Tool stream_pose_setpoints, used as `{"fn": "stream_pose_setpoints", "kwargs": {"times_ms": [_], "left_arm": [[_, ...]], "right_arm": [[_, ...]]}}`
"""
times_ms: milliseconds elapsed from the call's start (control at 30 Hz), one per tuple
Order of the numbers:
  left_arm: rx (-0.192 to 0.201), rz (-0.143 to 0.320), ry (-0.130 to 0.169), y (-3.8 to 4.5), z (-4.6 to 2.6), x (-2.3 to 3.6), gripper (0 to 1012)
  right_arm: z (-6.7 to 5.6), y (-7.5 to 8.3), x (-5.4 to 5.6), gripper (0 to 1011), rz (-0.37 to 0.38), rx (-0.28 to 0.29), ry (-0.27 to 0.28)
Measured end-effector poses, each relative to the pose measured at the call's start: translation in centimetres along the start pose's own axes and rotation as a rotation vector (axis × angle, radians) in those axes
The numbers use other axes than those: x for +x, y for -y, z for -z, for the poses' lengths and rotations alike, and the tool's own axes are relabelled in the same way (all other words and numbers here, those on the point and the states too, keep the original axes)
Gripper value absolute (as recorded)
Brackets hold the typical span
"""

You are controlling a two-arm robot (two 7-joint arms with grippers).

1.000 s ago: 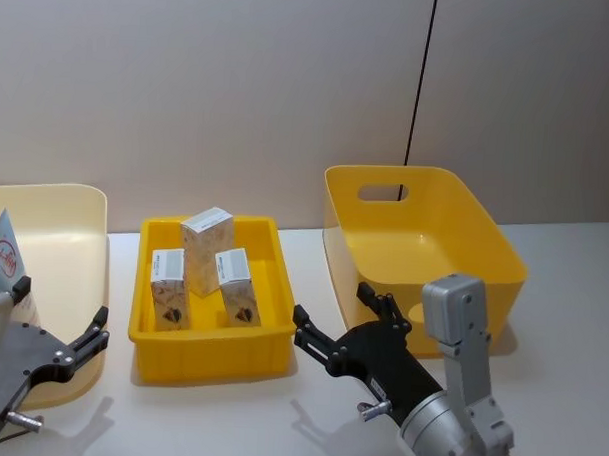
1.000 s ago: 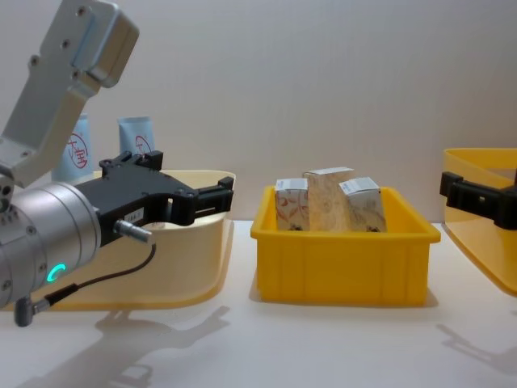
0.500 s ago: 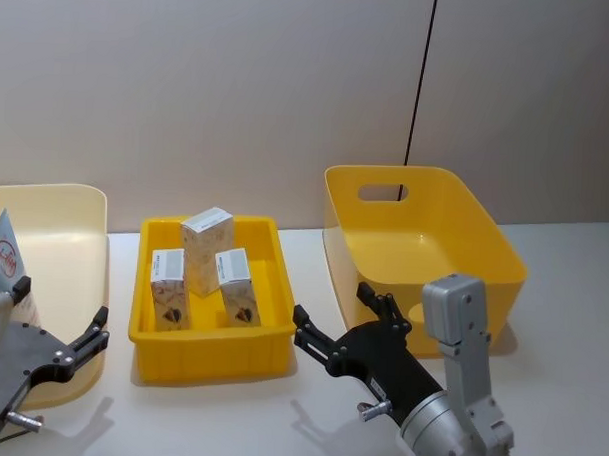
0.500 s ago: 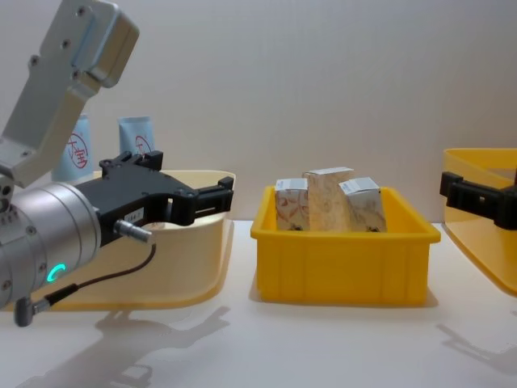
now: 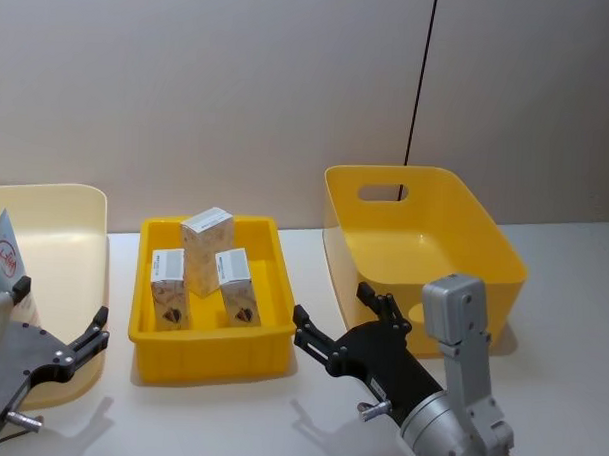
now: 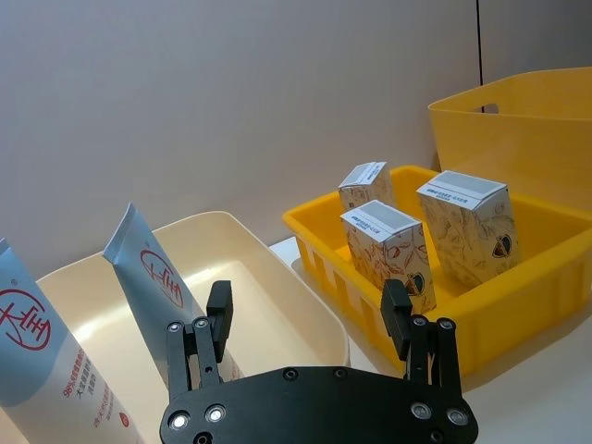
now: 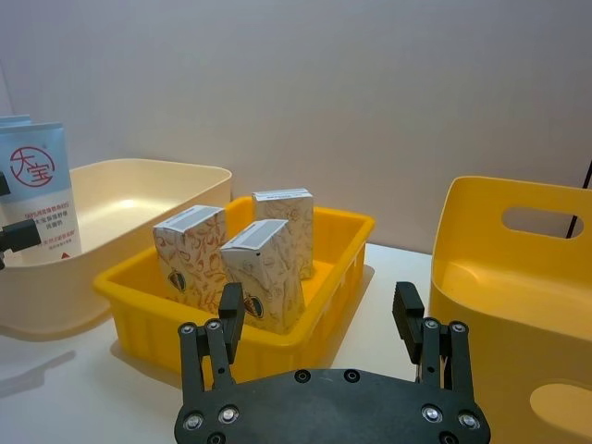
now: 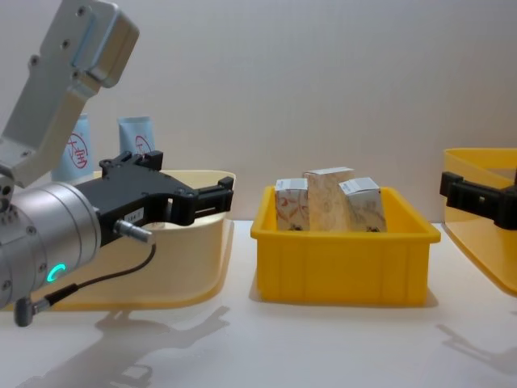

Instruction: Bimanual collaborative sorting of washing and personal care products

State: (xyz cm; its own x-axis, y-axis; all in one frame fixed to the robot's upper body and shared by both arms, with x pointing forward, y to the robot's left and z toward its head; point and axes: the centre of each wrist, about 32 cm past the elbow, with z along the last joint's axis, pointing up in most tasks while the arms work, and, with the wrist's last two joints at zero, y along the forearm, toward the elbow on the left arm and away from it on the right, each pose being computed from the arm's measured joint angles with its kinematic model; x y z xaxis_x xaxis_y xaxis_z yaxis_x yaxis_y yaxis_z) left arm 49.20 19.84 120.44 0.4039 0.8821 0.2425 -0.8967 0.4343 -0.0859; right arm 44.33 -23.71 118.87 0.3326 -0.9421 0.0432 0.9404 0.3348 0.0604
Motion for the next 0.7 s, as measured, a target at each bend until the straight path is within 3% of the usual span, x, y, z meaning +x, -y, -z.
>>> {"fn": "stream_pose_setpoints", "kwargs": {"times_ms": [700], "left_arm": [[0.000, 0.000, 0.000, 0.00, 0.00, 0.00, 1000]], "right_arm": [[0.00, 0.00, 0.00, 1001, 0.000, 0.000, 0.000]]}}
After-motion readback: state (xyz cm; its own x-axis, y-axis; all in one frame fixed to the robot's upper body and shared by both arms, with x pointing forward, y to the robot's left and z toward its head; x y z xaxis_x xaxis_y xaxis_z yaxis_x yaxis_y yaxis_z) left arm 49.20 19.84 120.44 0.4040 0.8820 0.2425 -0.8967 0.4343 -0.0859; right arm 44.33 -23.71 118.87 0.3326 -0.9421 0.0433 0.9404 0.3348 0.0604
